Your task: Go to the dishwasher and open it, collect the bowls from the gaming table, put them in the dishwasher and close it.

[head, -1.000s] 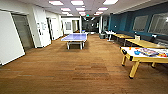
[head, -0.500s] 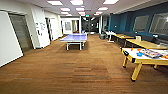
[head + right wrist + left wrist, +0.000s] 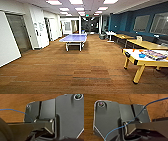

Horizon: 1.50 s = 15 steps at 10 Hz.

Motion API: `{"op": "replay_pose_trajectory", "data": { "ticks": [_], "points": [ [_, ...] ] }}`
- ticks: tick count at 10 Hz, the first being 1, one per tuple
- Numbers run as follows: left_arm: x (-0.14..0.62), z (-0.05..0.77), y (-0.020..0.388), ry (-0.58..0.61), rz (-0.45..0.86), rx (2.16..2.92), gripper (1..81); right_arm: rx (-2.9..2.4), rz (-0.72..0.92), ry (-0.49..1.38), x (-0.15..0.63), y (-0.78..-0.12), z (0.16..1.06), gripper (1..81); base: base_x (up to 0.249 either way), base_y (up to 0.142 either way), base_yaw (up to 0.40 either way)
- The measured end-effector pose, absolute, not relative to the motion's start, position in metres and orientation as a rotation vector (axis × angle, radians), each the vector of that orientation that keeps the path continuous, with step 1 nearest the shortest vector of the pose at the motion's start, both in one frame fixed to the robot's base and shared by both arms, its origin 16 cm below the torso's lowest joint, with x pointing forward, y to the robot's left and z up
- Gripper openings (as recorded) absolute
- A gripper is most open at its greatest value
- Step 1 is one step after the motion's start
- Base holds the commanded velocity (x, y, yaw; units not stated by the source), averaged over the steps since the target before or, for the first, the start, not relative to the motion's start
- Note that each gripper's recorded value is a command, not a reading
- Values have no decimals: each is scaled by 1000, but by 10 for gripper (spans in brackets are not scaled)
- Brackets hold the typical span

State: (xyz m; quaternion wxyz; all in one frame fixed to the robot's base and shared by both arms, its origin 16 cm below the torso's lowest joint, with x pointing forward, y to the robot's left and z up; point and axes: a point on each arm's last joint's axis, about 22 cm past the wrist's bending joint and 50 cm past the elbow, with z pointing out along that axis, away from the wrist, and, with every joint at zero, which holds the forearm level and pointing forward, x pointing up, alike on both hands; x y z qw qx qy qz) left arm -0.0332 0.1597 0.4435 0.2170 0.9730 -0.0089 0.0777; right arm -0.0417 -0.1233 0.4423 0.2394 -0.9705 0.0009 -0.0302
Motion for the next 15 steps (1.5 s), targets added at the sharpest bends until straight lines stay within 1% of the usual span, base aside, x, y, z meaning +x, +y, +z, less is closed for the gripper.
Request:
{"op": "replay_pose_trajectory", "data": {
  "ticks": [15],
  "points": [
    [-33, 443, 155, -25, 215, 2693, 811, -2658, -83, -1, -42, -124, 442, 811, 201, 0, 0]
  ]
}}
